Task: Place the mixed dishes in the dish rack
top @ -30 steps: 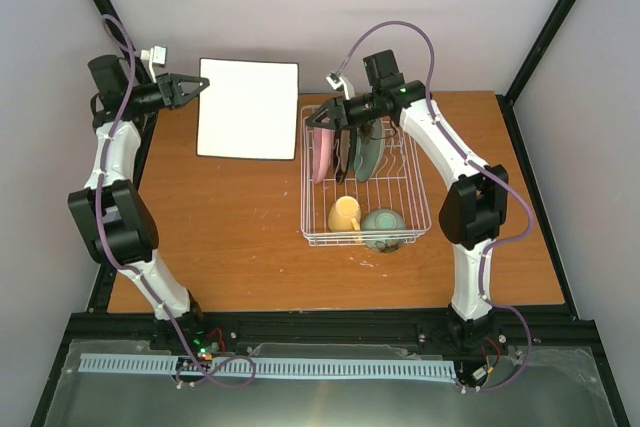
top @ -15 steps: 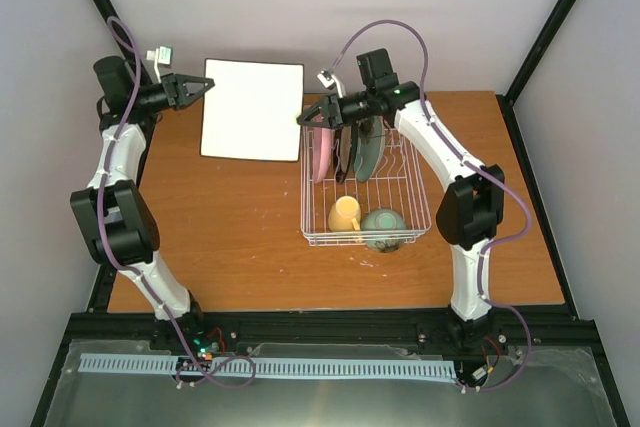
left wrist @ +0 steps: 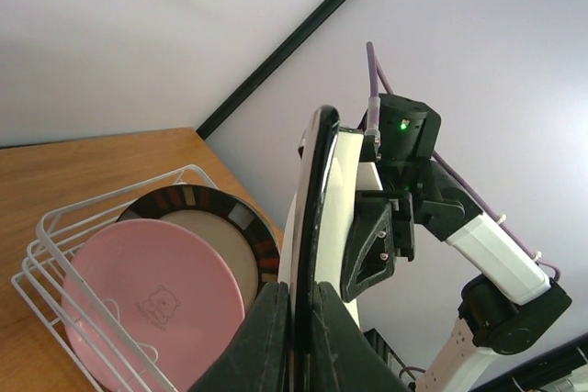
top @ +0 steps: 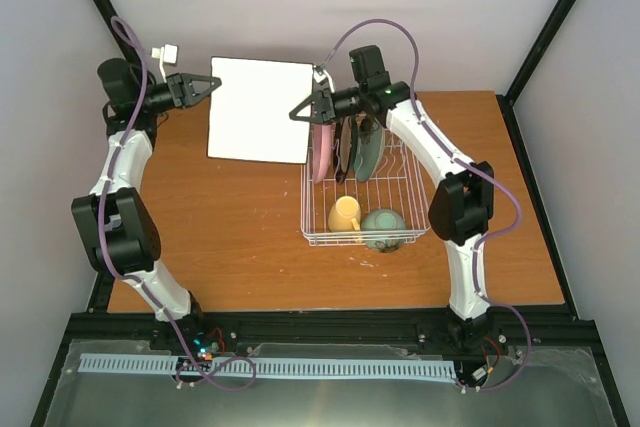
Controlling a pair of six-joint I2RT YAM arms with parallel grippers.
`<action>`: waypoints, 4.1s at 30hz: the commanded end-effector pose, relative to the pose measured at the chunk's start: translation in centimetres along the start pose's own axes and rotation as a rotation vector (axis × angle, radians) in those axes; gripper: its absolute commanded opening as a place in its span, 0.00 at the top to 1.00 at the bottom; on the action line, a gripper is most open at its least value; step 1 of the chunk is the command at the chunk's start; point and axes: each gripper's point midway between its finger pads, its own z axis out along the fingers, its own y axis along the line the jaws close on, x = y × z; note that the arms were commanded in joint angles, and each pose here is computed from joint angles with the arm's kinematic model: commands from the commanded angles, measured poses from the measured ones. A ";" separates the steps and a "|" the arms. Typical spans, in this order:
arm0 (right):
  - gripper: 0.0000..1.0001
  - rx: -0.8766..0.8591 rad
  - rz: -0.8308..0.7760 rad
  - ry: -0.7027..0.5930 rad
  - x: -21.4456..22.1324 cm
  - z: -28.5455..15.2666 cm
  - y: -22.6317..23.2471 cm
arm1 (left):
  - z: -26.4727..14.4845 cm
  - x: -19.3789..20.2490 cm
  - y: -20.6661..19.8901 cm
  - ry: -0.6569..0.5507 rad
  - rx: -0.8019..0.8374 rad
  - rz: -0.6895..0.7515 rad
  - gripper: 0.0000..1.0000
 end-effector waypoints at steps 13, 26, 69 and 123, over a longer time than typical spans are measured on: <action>0.97 -0.036 -0.092 -0.035 -1.5 0.2 2.6 | 5.0 0.4 -2.1 0.062 0.067 -0.003 0.84; 0.97 0.093 -0.079 -0.142 -2.6 -2.1 0.8 | 4.8 -1.1 1.4 0.035 -0.086 0.008 0.04; 0.97 1.271 -0.022 -0.807 -1.7 -31.4 7.5 | -6.1 -4.7 13.2 -0.223 -0.865 0.102 0.00; 0.97 1.323 0.434 -0.077 7.7 -31.5 -6.2 | -5.3 3.1 20.9 -0.006 -0.856 -0.051 0.00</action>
